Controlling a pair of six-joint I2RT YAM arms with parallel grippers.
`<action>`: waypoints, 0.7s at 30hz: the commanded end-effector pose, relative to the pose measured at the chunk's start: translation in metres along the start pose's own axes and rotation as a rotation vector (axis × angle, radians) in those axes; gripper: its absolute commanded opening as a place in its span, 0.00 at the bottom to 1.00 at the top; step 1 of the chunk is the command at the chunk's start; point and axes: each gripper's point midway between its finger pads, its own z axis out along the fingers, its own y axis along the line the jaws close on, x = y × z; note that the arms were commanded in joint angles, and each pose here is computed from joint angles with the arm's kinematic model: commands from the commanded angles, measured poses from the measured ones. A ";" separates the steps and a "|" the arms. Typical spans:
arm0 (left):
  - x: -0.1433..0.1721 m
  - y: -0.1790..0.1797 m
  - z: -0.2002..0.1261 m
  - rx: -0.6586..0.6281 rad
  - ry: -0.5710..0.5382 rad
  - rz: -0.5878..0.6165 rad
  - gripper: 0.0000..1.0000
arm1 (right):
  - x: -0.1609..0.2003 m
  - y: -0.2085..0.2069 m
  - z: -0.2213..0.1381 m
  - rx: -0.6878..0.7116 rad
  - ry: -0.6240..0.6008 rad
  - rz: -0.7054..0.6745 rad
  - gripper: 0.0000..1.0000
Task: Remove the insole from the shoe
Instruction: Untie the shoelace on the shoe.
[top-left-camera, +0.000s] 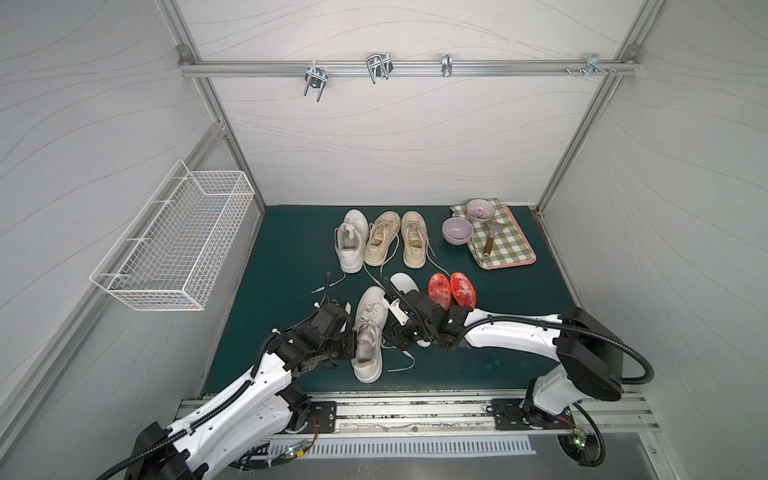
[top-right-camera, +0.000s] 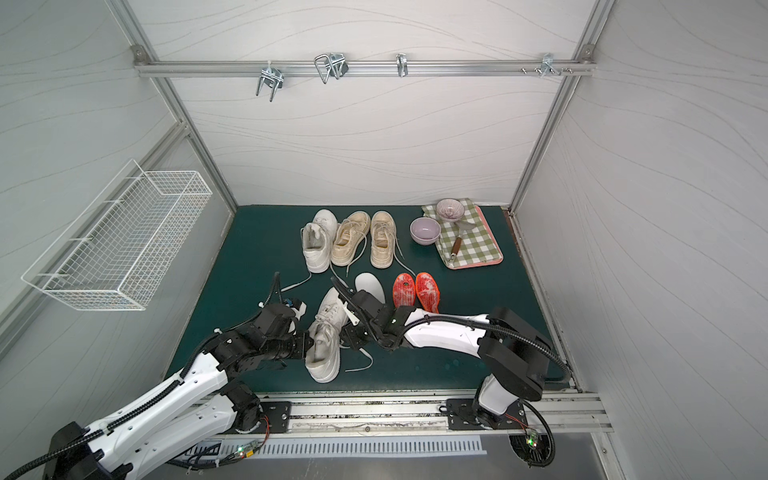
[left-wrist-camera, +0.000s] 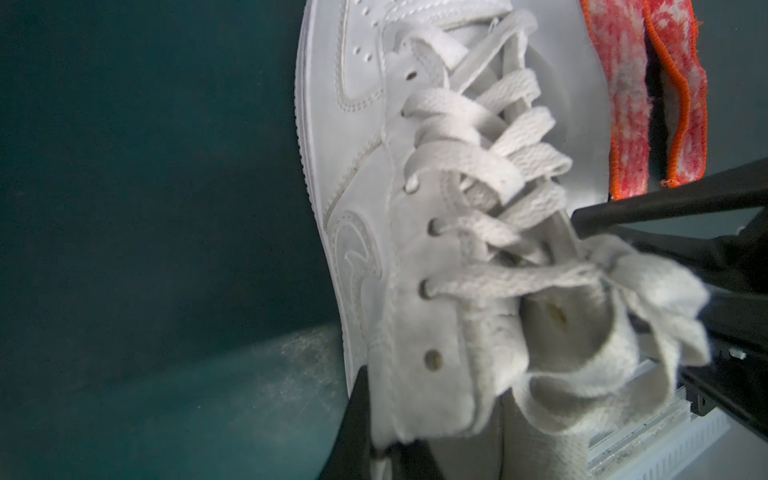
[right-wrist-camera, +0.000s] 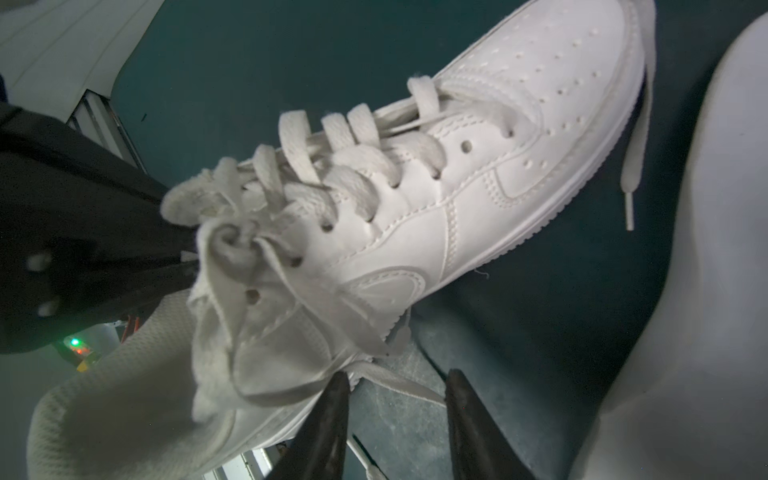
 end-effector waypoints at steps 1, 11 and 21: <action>-0.032 -0.032 -0.011 0.129 -0.122 0.037 0.00 | -0.003 0.010 0.010 -0.033 -0.001 -0.034 0.41; -0.029 -0.044 -0.008 0.191 -0.096 0.051 0.00 | -0.005 0.008 0.026 -0.019 0.008 -0.047 0.40; -0.027 -0.047 -0.007 0.199 -0.088 0.056 0.00 | -0.019 0.000 0.034 0.038 -0.038 -0.062 0.23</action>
